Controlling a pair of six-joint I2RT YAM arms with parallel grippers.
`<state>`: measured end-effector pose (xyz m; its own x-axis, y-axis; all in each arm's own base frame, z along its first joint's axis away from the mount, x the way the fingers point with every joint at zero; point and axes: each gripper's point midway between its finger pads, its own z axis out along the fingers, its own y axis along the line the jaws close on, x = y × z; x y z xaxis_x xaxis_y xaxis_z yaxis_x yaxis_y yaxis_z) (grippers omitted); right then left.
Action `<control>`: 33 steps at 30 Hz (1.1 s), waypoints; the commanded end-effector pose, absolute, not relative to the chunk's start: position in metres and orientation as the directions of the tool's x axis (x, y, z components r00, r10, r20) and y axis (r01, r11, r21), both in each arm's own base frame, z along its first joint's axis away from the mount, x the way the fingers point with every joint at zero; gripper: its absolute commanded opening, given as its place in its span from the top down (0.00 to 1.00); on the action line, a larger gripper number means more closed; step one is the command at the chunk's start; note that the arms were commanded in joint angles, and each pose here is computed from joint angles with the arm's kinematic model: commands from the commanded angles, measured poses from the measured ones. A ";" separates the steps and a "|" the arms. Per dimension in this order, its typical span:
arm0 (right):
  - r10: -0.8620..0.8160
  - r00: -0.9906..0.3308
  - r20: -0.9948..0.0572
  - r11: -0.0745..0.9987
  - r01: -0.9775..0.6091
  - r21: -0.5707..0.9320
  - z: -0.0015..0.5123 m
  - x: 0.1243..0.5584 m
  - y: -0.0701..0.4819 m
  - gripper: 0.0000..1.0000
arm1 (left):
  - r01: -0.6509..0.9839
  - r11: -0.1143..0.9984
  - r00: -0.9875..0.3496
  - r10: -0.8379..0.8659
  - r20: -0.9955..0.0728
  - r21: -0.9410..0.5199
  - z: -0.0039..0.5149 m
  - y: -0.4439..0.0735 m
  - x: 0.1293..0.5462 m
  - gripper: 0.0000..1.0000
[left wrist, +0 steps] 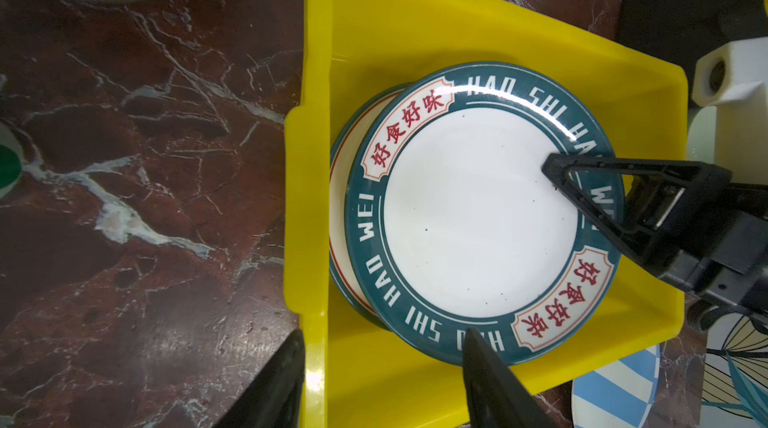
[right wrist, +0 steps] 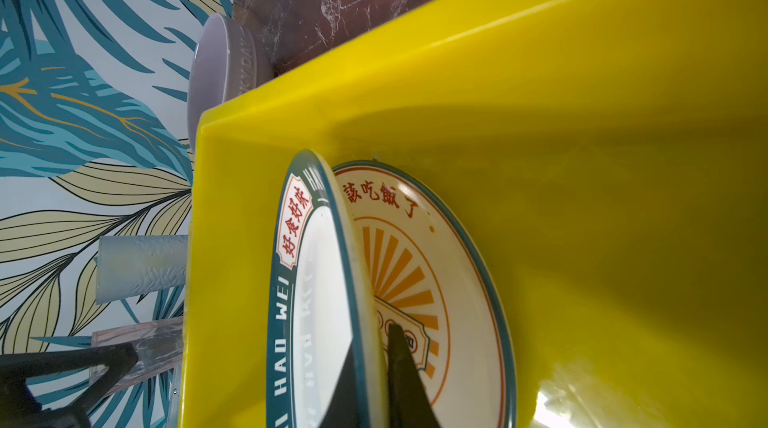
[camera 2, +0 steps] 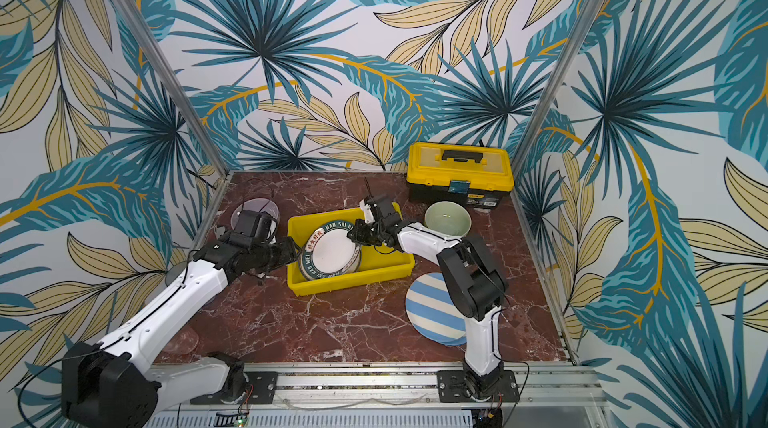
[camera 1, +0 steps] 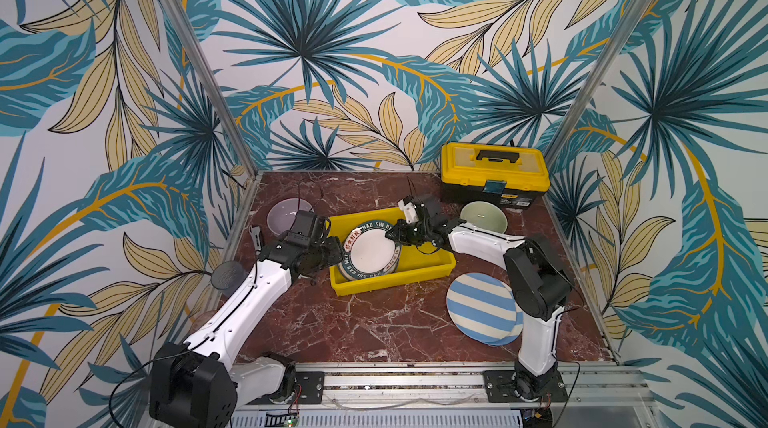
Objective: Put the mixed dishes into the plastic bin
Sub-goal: 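Lower the teal-rimmed plate into the yellow bin with both grippers, then press the teal-rimmed plate flat onto the sunburst plate with both grippers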
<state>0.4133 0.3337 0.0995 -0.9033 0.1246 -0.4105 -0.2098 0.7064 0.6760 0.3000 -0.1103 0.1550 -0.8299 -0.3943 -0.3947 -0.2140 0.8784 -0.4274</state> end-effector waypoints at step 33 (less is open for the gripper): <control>-0.004 -0.904 -0.428 0.836 -0.238 0.494 0.066 0.407 0.331 0.59 | -0.270 0.900 -0.875 -0.378 -0.303 -0.341 0.105 -0.101 0.296 0.60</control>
